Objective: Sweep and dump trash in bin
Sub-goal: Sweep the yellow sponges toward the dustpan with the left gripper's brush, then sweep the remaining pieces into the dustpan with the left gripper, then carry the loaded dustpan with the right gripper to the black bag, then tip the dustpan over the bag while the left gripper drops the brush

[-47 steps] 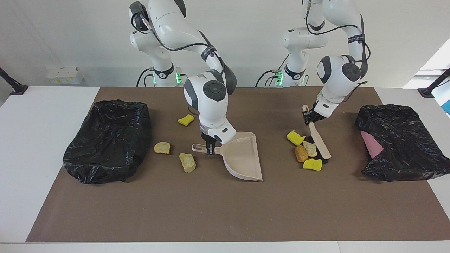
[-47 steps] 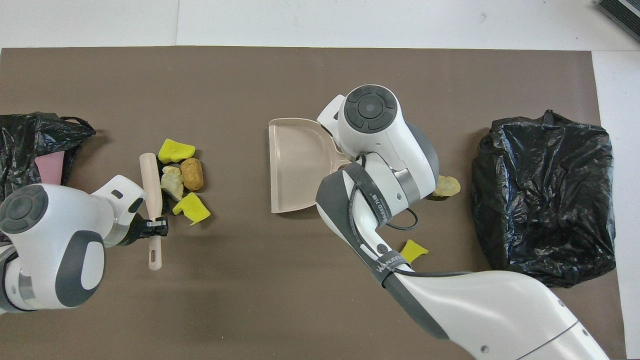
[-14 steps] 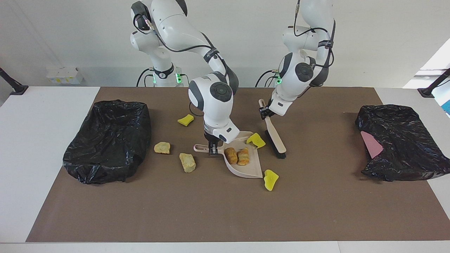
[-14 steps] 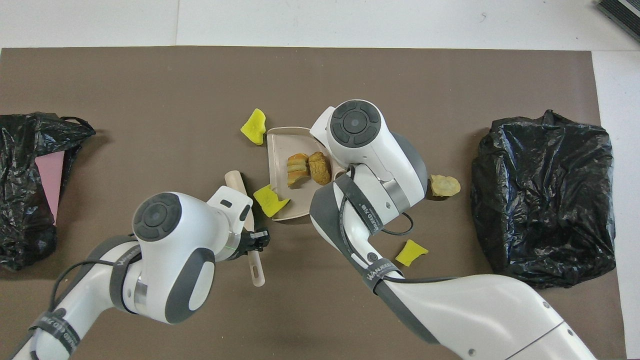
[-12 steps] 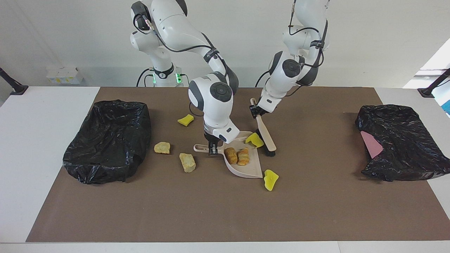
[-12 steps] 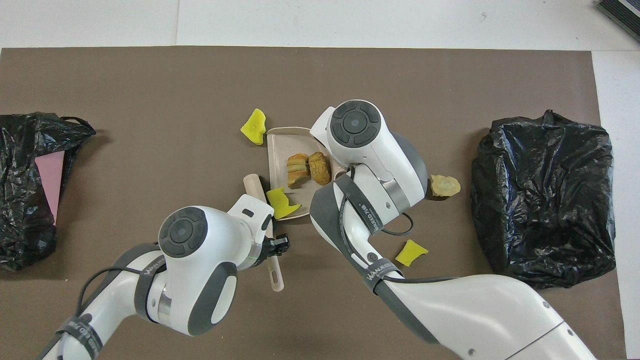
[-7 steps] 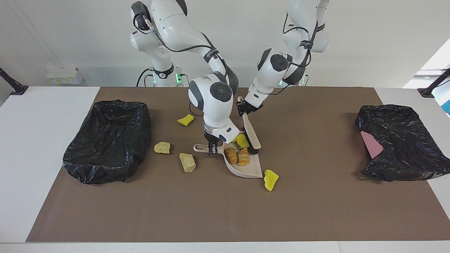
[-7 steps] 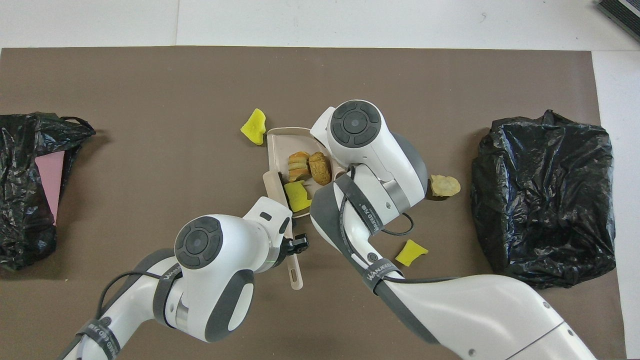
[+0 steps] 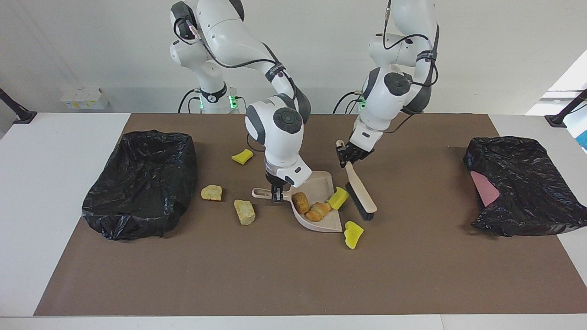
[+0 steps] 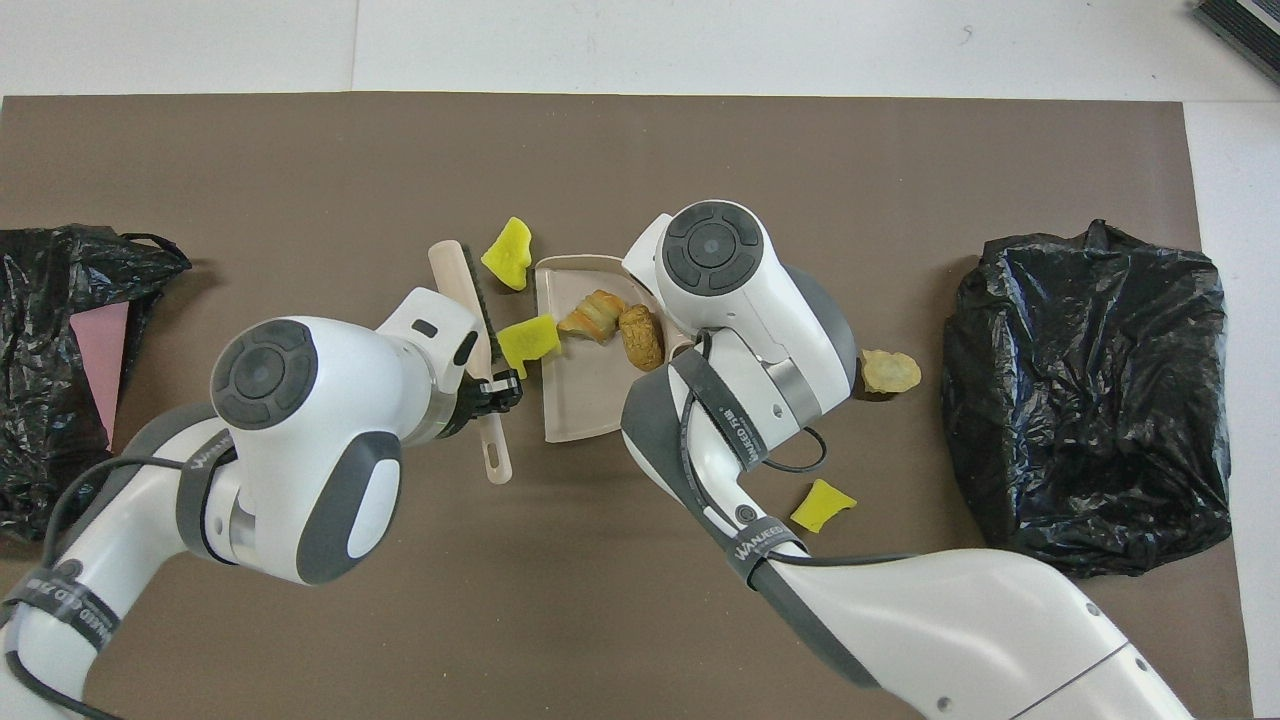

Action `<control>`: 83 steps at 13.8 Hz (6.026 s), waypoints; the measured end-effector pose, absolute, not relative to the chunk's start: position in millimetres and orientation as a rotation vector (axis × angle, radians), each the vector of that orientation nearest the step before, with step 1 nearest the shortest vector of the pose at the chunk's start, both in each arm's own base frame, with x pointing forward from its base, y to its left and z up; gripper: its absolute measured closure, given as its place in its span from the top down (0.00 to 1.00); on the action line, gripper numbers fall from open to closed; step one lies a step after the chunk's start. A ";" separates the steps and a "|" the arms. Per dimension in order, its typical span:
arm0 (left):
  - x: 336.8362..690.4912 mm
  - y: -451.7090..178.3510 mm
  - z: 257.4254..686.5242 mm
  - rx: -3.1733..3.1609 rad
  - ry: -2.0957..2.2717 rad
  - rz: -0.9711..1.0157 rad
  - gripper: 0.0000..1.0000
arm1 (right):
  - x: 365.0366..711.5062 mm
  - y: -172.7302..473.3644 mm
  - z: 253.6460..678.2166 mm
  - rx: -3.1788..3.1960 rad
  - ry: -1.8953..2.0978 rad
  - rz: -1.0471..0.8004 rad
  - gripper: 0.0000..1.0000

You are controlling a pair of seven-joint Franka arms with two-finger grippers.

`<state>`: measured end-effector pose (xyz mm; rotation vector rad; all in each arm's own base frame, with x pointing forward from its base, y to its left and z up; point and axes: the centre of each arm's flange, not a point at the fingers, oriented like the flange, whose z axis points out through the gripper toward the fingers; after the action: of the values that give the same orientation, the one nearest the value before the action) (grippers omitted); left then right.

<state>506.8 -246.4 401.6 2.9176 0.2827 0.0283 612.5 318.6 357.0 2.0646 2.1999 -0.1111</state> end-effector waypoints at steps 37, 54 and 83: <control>517.5 -271.9 375.8 2.883 0.195 -0.313 0.26 | 606.2 312.4 350.0 2.224 2.037 -0.118 0.31; 369.5 -325.5 371.0 3.099 0.231 -0.266 0.26 | 624.6 72.8 505.1 2.222 1.970 0.098 0.31; 528.2 -216.3 423.4 3.008 0.144 0.066 1.00 | 502.7 -149.5 520.0 1.370 1.982 -0.687 0.31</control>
<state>528.2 -216.3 423.4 3.0076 0.1445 0.0659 502.7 -149.5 520.0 1.3703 1.9818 -0.6873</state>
